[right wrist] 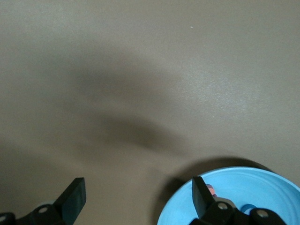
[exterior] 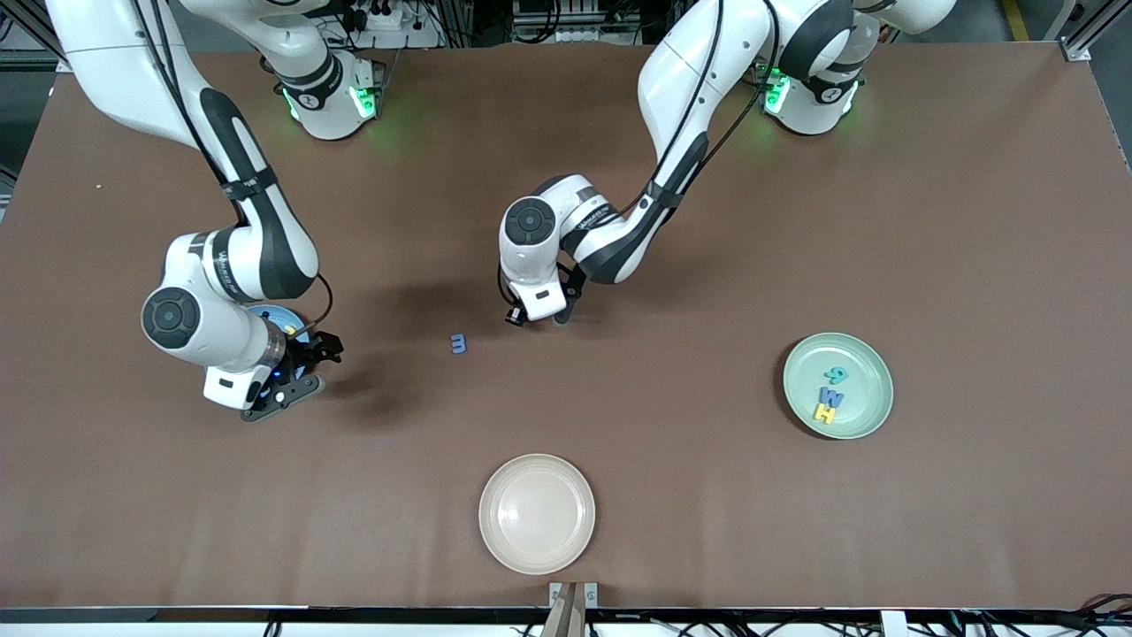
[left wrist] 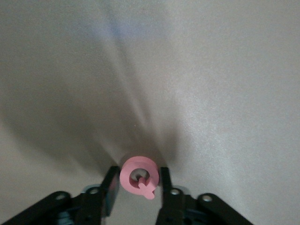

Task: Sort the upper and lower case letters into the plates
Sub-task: 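Grasp the pink G with the left gripper while the right gripper grasps the E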

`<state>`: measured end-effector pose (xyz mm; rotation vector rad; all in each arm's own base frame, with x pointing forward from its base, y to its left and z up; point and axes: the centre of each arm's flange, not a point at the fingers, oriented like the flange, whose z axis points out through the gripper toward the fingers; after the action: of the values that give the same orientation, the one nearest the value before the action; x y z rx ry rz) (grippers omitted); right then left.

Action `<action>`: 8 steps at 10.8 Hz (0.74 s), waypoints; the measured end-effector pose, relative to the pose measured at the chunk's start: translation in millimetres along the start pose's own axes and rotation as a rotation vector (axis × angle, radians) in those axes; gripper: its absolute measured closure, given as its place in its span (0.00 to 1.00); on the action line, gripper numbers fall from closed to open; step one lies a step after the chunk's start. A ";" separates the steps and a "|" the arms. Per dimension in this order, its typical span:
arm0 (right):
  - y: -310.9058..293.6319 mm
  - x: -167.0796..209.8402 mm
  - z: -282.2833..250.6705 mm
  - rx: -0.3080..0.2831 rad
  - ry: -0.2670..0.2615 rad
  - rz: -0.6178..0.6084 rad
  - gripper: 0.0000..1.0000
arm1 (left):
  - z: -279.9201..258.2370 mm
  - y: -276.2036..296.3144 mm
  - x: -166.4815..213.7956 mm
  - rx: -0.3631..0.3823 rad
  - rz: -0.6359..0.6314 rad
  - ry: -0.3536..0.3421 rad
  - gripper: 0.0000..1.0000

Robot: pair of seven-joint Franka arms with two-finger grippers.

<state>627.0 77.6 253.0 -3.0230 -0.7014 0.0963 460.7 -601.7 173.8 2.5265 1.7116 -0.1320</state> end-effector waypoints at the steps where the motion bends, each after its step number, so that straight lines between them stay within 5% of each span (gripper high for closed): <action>1: -4.0 1.4 0.5 0.000 -0.001 0.004 0.00 | -0.3 1.6 2.1 -0.004 -0.002 0.003 0.64; 5: -42.3 13.1 3.3 -0.003 -0.005 0.102 0.00 | -18.0 16.8 23.2 -0.003 0.076 0.053 0.64; 8: -102.8 28.4 24.8 -0.011 -0.006 0.221 0.00 | -84.3 35.9 66.4 0.066 0.352 0.150 0.64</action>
<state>605.7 182.9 231.9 -3.1004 -0.3670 0.1072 520.5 -543.7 250.3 2.9036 1.2925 0.0266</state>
